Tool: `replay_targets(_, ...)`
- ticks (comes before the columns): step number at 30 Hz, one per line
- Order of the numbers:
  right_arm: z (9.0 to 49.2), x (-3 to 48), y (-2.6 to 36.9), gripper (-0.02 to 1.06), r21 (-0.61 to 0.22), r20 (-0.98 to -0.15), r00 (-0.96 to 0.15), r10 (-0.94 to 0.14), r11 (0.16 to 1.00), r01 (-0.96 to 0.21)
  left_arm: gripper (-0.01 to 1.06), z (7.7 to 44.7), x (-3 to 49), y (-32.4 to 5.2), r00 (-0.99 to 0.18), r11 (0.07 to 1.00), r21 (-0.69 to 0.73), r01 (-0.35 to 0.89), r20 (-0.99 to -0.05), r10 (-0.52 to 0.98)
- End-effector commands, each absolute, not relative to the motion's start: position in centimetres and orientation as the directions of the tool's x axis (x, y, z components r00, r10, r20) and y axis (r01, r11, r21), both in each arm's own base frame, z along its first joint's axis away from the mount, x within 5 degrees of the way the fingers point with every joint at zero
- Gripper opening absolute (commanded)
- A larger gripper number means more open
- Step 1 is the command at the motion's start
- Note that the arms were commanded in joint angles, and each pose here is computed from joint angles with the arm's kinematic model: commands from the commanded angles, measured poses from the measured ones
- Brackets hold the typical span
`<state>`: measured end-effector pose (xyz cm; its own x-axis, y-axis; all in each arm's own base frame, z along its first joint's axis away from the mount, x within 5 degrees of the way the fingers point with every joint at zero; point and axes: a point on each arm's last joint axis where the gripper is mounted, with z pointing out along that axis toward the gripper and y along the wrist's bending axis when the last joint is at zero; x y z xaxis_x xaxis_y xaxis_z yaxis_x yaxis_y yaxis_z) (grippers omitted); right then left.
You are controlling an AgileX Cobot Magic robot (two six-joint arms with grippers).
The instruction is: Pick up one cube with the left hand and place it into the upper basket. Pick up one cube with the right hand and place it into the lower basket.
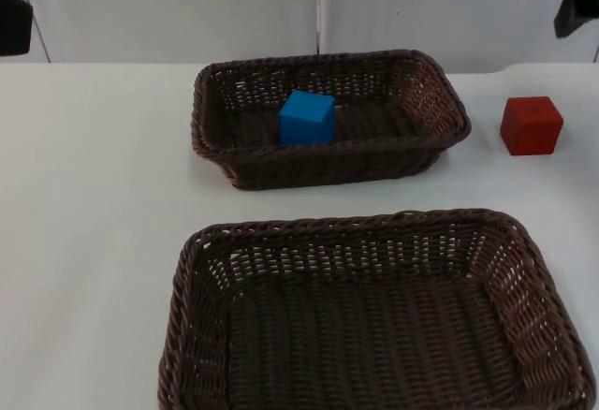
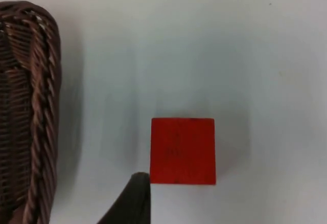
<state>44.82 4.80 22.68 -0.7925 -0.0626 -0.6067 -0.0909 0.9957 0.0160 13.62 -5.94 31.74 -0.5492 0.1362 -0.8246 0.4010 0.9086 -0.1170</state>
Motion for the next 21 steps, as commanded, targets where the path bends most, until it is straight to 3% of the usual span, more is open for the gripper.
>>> replay_targets(1, 22.3, 45.5, 4.6, 1.05, 0.023, -0.631, -0.774, -0.049, 0.996, -0.082, 0.77, 31.7, 13.6, -5.8, -0.541, 0.912, -0.115, 0.395, -0.831, 0.130)
replay_targets(8, 18.8, 47.1, 5.3, 1.05, 0.103, -0.651, -0.759, 0.027, 0.993, -0.053, 0.77, 31.7, 13.6, -5.8, -0.537, 0.913, -0.101, 0.395, -0.831, 0.141)
replay_targets(21, 14.1, 48.2, 6.0, 1.05, 0.080, -0.657, -0.754, -0.015, 0.993, -0.090, 0.77, 31.7, 13.6, -5.8, -0.535, 0.914, -0.096, 0.395, -0.832, 0.144)
